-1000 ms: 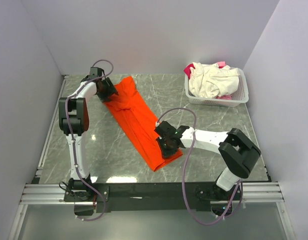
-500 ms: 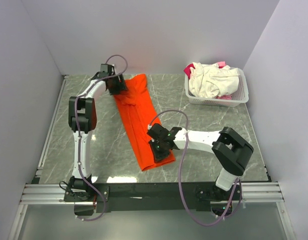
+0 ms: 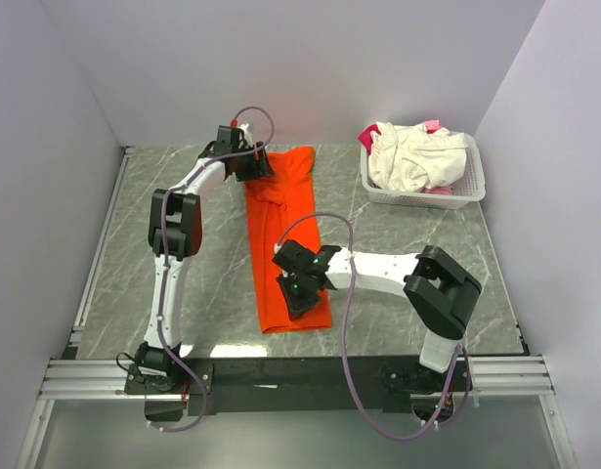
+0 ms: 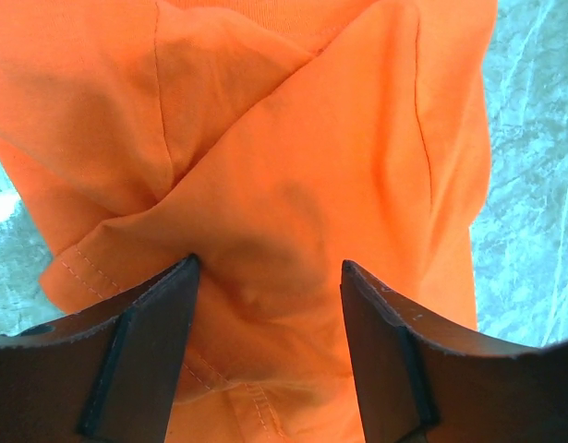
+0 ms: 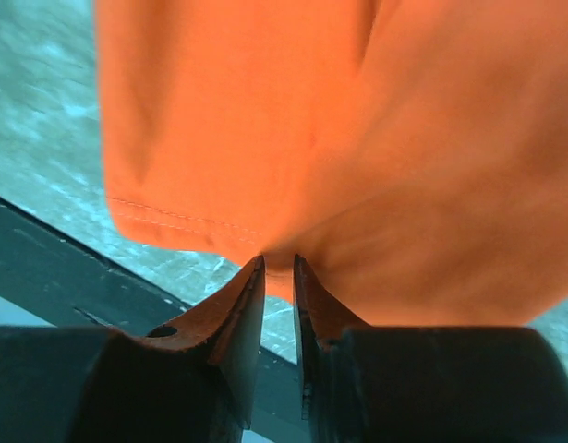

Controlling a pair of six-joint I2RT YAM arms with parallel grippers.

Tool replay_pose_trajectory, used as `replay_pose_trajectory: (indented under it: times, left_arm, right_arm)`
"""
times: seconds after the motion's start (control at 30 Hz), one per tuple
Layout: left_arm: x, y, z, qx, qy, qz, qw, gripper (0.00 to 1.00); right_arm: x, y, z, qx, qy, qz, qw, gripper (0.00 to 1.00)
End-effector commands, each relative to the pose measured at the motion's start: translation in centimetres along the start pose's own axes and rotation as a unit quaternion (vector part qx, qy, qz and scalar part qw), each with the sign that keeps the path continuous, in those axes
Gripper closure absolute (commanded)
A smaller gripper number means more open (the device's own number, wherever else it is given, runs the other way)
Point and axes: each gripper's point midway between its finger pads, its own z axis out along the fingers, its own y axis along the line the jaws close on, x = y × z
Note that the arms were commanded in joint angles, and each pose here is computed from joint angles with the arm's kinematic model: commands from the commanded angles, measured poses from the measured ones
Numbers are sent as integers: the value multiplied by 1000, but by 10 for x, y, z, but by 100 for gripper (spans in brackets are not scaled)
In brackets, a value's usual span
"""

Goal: Fold and stack the t-shirts
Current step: Fold the tshirt

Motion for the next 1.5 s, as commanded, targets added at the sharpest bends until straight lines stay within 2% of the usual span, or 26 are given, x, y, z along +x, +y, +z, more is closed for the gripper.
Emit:
replay_pose_trajectory:
  times: [0.0,0.13,0.23,0.3,0.4,0.47,0.57,0.6,0.67,0.8,0.9,1.1,1.47]
  left_arm:
    - [-10,-31,-20,35,2,-2,999,30]
    - [-53,-71,-72,66,-52,15,996,26]
    - [-71,-88,-110,66,-80,20,994,25]
    - [-68,-90,-125,57,-80,23,995,25]
    - [-66,-96,-170,35,-91,23,995,25]
    - [-49,-86,-185,-3,-83,3,997,25]
    - [4,-72,-211,-44,-54,-29,997,24]
    - [46,-56,-207,-66,-16,-46,997,23]
    - [74,-64,-228,-67,-11,-56,996,24]
    - [174,-55,-249,-89,53,-86,991,25]
    - [222,-58,-264,-91,77,-109,987,25]
    - [276,-55,-286,-97,99,-156,978,25]
    - [302,-77,-285,-71,116,-185,973,25]
  right_arm:
    - [-23,12,-32,3,-42,-6,999,71]
    - [-25,8,-60,21,-66,5,998,63]
    - [-13,-3,-78,34,-77,30,996,59]
    - [-6,-11,-81,46,-78,42,995,57]
    - [12,-28,-79,72,-69,70,992,54]
    - [24,-38,-77,85,-60,89,991,54]
    - [39,-48,-72,95,-51,104,989,53]
    - [43,-50,-69,94,-46,107,989,53]
    - [51,-55,-62,93,-42,107,989,52]
    - [54,-61,-55,94,-45,102,989,51]
    - [54,-67,-54,103,-56,103,988,50]
    - [52,-68,-51,87,-82,122,985,50]
    - [31,-63,-42,84,-107,124,983,50]
